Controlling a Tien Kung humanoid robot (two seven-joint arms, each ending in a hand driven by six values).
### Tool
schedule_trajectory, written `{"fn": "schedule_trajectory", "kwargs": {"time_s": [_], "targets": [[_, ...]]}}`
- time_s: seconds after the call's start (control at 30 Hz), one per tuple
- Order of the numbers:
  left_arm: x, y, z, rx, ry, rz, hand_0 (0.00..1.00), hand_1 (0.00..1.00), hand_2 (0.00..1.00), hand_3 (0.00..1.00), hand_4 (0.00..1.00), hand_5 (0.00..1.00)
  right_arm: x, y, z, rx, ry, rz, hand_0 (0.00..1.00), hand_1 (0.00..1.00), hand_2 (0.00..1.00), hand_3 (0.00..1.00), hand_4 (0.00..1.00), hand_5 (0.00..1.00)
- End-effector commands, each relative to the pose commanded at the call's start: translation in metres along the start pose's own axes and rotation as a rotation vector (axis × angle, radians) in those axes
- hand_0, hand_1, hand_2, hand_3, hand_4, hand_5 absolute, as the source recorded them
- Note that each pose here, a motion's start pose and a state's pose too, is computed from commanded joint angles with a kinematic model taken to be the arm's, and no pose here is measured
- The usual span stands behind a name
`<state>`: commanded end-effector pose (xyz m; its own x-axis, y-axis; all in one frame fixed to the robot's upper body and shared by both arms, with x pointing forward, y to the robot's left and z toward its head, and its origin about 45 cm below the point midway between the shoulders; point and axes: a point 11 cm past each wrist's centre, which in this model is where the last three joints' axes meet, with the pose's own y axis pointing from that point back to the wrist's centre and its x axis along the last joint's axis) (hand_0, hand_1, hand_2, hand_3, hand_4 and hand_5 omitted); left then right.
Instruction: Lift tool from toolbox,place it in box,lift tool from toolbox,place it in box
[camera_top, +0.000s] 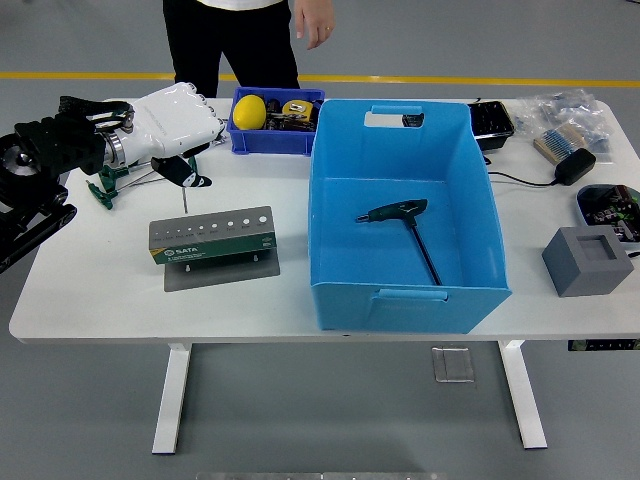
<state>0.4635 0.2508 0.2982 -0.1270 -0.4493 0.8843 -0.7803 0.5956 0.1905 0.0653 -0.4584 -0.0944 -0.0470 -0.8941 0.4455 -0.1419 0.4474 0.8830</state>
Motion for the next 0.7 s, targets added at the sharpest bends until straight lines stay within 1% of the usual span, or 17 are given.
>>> {"fn": "schedule_trajectory", "kwargs": {"time_s": [0.07, 0.2, 0.33, 0.37, 0.43, 0.5, 0.57, 0.63, 0.7], "targets": [[0.005, 0.000, -0.003, 0.002, -0.009, 0.001, 0.070, 0.002, 0.012, 0.098, 0.875, 0.420, 0.000, 0.000, 0.000, 0.000, -0.003, 0.001, 0.609, 0.576, 0.665, 0.648, 0.861, 0.926], [0.022, -0.002, -0.008, 0.003, -0.033, 0.016, 0.069, 0.002, 0.012, 0.098, 0.873, 0.418, 0.001, 0.000, -0.001, 0.001, -0.006, 0.004, 0.609, 0.576, 0.661, 0.647, 0.861, 0.925], [0.052, -0.004, -0.009, 0.000, -0.056, 0.074, 0.069, 0.002, 0.010, 0.100, 0.874, 0.418, 0.003, 0.000, -0.001, 0.002, -0.007, 0.008, 0.608, 0.572, 0.661, 0.648, 0.861, 0.925], [0.064, -0.005, -0.008, -0.002, -0.061, 0.102, 0.069, 0.002, 0.010, 0.100, 0.874, 0.418, 0.003, 0.000, -0.001, 0.002, -0.007, 0.008, 0.608, 0.572, 0.661, 0.648, 0.861, 0.925], [0.078, -0.005, -0.006, -0.005, -0.063, 0.139, 0.069, 0.002, 0.010, 0.100, 0.874, 0.418, 0.003, 0.000, -0.001, 0.002, -0.008, 0.009, 0.608, 0.572, 0.661, 0.648, 0.861, 0.925], [0.103, -0.006, -0.001, -0.006, -0.051, 0.216, 0.069, 0.002, 0.010, 0.100, 0.874, 0.418, 0.004, 0.000, -0.002, 0.003, -0.007, 0.010, 0.608, 0.572, 0.661, 0.648, 0.861, 0.925], [0.121, -0.007, 0.004, -0.008, -0.039, 0.279, 0.072, 0.002, 0.012, 0.098, 0.872, 0.415, 0.004, 0.000, -0.002, 0.003, -0.009, 0.011, 0.604, 0.573, 0.660, 0.649, 0.862, 0.924], [0.145, -0.008, 0.011, -0.014, -0.020, 0.359, 0.072, 0.002, 0.012, 0.098, 0.872, 0.415, 0.004, 0.000, -0.002, 0.002, -0.010, 0.011, 0.604, 0.573, 0.660, 0.649, 0.862, 0.924], [0.158, -0.009, 0.017, -0.023, -0.010, 0.402, 0.072, 0.002, 0.012, 0.098, 0.872, 0.415, 0.004, 0.000, -0.002, 0.003, -0.010, 0.012, 0.604, 0.573, 0.660, 0.649, 0.862, 0.924]]}}
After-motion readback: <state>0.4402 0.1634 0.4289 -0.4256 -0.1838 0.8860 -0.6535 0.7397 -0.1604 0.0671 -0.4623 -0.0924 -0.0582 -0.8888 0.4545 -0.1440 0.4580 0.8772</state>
